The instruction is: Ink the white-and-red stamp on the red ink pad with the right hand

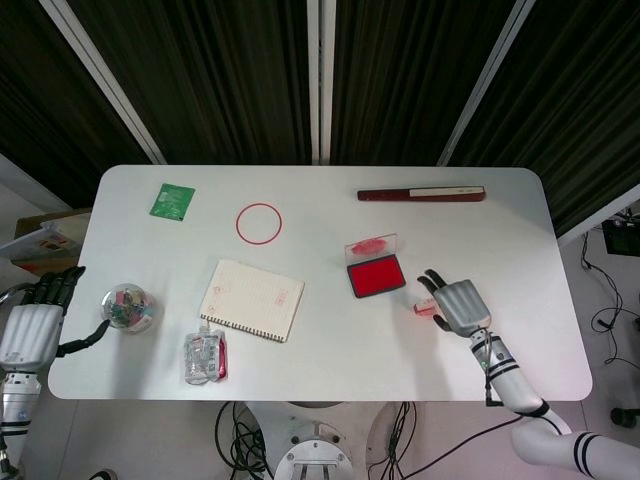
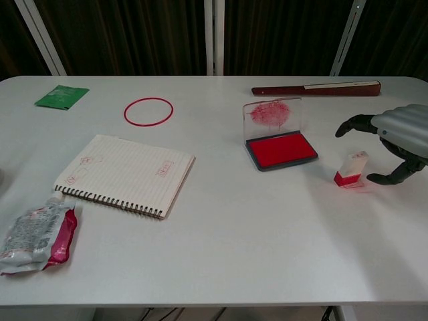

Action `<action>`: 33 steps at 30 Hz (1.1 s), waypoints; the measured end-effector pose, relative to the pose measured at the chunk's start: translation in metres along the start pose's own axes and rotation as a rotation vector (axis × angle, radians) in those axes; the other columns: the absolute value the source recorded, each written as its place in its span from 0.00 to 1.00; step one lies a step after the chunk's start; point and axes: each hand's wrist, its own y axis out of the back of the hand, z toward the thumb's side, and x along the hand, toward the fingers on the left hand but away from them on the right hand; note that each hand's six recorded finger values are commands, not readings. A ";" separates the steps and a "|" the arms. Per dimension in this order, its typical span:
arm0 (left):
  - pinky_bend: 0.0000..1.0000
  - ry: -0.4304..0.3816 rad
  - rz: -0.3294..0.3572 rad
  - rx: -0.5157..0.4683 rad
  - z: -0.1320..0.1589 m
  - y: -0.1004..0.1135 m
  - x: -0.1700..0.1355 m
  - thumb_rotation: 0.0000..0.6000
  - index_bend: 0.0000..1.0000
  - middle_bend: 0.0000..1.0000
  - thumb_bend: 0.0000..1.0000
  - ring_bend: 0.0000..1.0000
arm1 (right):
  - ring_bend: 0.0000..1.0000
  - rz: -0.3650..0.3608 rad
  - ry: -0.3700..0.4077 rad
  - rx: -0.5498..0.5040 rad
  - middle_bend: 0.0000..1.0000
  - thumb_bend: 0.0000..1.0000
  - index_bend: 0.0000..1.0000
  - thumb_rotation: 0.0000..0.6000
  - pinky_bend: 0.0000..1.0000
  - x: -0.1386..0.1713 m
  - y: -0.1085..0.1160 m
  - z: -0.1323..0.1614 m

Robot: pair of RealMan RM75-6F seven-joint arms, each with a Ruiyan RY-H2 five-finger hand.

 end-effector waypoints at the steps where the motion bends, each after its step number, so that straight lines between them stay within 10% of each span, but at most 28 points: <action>1: 0.20 0.000 -0.001 0.000 0.000 0.000 0.000 0.27 0.06 0.11 0.19 0.13 | 0.81 0.000 0.003 -0.004 0.20 0.19 0.25 1.00 0.90 -0.001 -0.001 0.002; 33: 0.20 0.002 -0.010 -0.005 -0.002 0.000 0.000 0.29 0.06 0.11 0.19 0.13 | 0.85 -0.057 -0.018 -0.031 0.40 0.23 0.51 1.00 0.92 -0.011 -0.003 0.012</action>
